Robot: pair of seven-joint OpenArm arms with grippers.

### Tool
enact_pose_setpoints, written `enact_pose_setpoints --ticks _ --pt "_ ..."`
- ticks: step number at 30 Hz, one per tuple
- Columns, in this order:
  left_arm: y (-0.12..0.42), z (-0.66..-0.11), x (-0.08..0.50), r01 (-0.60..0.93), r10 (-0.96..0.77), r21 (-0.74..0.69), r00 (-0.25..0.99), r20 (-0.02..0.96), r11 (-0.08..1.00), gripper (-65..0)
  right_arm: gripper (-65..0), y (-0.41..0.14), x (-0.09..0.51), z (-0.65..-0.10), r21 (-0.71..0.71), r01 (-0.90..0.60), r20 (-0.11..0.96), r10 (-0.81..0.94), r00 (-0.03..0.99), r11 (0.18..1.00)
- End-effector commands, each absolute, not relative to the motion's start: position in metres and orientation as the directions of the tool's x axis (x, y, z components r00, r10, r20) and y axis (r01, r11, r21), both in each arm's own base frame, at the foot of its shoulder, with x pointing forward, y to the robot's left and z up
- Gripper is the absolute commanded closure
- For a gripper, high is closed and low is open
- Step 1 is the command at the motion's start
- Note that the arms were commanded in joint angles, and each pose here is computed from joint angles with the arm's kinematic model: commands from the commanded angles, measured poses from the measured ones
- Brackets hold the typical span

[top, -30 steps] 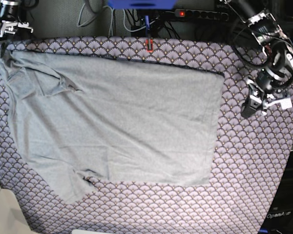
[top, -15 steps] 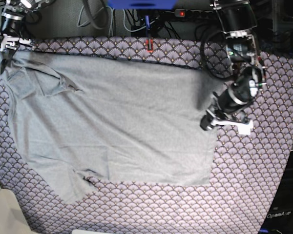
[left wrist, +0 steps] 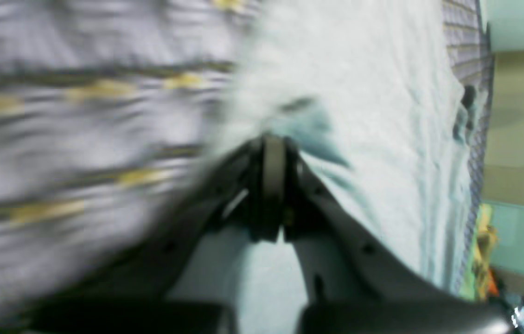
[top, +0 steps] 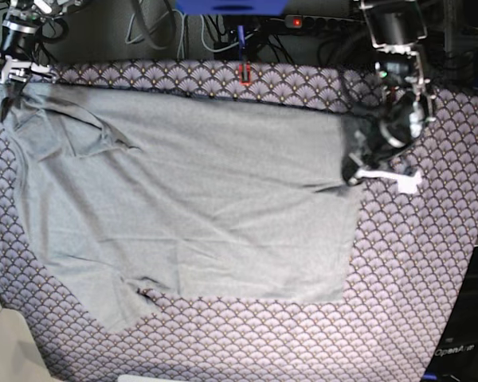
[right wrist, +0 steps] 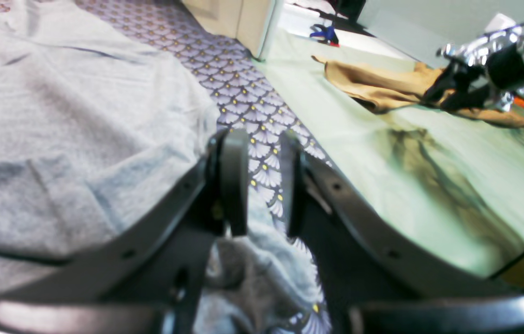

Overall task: Fold the T-shirt properly
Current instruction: 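Move the right gripper to the shirt edge near the sleeve and grasp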

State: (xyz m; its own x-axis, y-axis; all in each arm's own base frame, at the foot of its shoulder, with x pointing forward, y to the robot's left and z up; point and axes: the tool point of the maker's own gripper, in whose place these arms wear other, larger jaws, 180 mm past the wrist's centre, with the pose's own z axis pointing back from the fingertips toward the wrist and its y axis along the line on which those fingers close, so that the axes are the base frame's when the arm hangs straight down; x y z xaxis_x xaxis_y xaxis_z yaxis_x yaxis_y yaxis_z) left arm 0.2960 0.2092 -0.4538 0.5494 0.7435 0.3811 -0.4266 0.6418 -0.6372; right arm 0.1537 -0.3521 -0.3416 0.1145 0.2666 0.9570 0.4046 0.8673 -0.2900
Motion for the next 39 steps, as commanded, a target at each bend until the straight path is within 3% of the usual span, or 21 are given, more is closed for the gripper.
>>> enact_pose_setpoints --ticks 1,12,19,24,30,36,39 --pt "0.238 -0.472 0.273 -0.519 0.724 -0.513 0.570 0.389 0.684 0.0 -14.1 -0.358 0.154 -0.323 -0.306 0.427 0.949 0.309 0.063 0.851" --pt "0.252 -0.470 0.268 -0.530 0.724 -0.498 0.560 0.402 0.686 0.0 -14.3 -0.362 0.175 -0.309 -0.268 0.472 0.951 0.310 -0.011 0.840" --pt "0.245 -0.441 0.278 -0.485 0.758 -0.592 0.509 0.407 0.644 0.0 -14.4 -0.362 0.203 -0.296 -0.219 0.490 0.950 0.299 -0.091 0.844" --pt "0.241 -0.405 0.291 -0.409 0.745 -0.633 0.478 0.465 0.657 0.0 -21.0 -0.357 0.227 -0.300 -0.186 0.468 0.962 0.257 -0.092 0.864" --pt "0.224 -0.375 0.314 -0.318 0.710 -0.663 0.520 0.476 0.678 0.0 -26.9 -0.358 0.244 -0.329 -0.200 0.434 0.980 0.180 0.086 0.878" --pt "0.216 -0.325 0.343 -0.192 0.645 -0.664 0.532 0.549 0.723 0.0 -26.7 -0.364 0.258 -0.357 -0.250 0.403 0.920 0.087 0.381 0.881" --pt "0.211 -0.312 0.349 -0.157 0.626 -0.665 0.543 0.559 0.730 0.0 -26.7 -0.362 0.261 -0.355 -0.252 0.392 0.878 0.039 0.477 0.884"
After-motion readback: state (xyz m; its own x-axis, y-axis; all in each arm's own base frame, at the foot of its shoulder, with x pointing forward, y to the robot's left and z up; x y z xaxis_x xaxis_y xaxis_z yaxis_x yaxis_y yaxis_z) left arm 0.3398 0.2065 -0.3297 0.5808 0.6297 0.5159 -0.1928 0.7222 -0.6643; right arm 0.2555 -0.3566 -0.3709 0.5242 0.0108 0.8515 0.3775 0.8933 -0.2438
